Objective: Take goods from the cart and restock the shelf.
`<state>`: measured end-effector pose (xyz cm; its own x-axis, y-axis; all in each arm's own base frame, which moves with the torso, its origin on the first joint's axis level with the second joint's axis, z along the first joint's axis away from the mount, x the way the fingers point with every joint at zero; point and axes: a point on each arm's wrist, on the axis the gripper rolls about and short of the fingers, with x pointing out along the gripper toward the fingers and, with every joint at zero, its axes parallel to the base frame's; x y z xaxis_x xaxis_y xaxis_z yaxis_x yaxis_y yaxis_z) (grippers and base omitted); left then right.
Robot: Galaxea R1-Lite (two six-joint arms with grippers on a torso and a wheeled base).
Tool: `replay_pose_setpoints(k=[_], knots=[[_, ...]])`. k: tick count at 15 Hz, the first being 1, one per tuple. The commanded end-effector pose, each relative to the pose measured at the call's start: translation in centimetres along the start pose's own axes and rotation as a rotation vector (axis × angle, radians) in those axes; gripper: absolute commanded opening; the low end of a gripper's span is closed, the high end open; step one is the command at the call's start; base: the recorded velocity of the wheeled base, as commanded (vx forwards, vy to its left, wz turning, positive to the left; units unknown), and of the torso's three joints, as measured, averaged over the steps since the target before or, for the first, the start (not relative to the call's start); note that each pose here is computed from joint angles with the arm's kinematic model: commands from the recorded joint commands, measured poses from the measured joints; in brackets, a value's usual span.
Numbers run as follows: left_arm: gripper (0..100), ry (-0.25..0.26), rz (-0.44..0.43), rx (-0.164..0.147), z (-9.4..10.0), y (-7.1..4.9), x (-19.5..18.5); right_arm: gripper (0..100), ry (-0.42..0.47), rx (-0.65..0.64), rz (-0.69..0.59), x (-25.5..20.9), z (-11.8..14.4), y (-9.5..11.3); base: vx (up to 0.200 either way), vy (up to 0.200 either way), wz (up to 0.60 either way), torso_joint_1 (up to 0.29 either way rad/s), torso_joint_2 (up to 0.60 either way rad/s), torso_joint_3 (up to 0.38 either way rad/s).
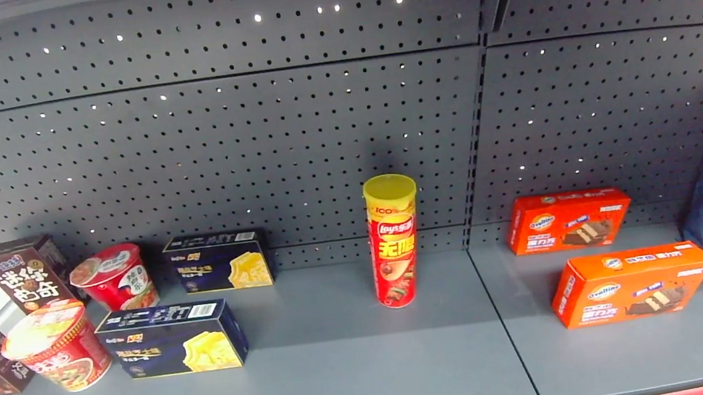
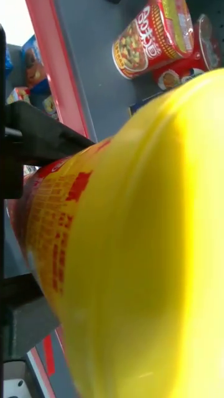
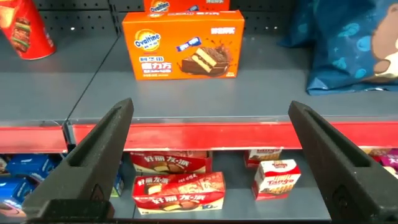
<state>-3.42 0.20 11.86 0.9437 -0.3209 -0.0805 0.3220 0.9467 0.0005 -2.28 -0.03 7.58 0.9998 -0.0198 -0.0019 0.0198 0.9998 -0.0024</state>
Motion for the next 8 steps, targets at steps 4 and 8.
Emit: replay_pose_setpoints(k=[4, 8], knots=[[0, -0.024, 0.019, 0.007, 0.76, 0.01, -0.28, 100, 0.000, -0.001, 0.001, 0.00, 0.00, 0.00, 0.000, 0.000, 0.00, 0.000, 0.00, 0.000], [0, -0.026, 0.190, 0.011, 0.98, 0.37, -0.47, 100, 0.046, 0.025, 0.010, 0.40, 0.59, 0.04, 0.000, 0.000, 0.00, 0.000, 0.00, 0.000]])
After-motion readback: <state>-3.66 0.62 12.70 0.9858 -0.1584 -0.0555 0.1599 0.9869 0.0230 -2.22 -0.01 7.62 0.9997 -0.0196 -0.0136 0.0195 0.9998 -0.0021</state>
